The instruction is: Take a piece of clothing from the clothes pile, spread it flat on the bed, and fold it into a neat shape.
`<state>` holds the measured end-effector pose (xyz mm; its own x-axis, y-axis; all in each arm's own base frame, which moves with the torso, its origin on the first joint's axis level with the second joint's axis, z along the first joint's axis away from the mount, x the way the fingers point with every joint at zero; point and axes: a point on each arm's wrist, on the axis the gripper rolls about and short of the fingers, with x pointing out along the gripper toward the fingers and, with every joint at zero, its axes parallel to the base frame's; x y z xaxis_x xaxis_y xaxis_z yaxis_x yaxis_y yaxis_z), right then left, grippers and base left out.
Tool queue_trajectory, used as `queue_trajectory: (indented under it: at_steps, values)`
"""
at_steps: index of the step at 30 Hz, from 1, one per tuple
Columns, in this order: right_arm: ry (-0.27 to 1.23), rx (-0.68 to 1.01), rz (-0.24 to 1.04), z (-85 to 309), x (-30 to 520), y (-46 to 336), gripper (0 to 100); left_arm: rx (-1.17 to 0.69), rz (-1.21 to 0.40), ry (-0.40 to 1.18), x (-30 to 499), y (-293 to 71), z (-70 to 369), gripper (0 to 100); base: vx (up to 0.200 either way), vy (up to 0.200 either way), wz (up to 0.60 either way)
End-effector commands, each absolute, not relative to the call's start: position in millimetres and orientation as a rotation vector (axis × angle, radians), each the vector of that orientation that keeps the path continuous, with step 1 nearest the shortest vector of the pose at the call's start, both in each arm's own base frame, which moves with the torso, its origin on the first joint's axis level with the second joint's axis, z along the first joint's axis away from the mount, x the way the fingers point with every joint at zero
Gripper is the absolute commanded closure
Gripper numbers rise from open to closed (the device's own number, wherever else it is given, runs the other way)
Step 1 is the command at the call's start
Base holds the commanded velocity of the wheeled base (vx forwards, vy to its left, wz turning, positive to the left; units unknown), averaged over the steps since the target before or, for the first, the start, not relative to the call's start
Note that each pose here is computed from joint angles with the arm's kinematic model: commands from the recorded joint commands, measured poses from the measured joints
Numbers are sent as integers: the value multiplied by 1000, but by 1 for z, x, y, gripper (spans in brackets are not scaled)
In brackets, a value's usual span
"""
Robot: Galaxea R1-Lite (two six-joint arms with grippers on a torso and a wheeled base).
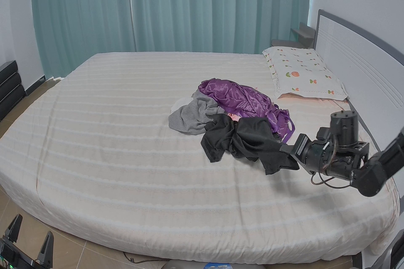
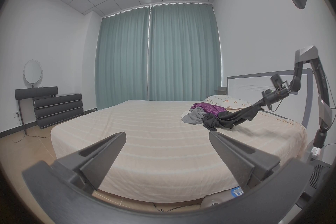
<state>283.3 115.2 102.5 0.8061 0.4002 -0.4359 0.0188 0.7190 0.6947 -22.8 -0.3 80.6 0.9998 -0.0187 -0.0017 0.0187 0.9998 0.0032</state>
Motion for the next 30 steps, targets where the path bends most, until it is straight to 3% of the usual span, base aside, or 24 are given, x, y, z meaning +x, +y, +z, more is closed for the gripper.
queue_trajectory:
  at_steps: [1, 9, 28, 30]
  values:
    - [455, 776, 443, 161, 212, 117, 100, 3, -18, 2, -23, 0, 75, 0, 0, 0, 0]
    - [374, 776, 571, 188, 177, 116, 100, 3, -18, 2, -23, 0, 75, 0, 0, 0, 0]
    - [349, 725, 605, 190, 173, 114, 100, 15, -26, -2, -23, 0, 76, 0, 0, 0, 0]
    - [346, 718, 606, 190, 174, 114, 100, -3, -34, -149, -30, 0, 109, 0, 0, 0, 0]
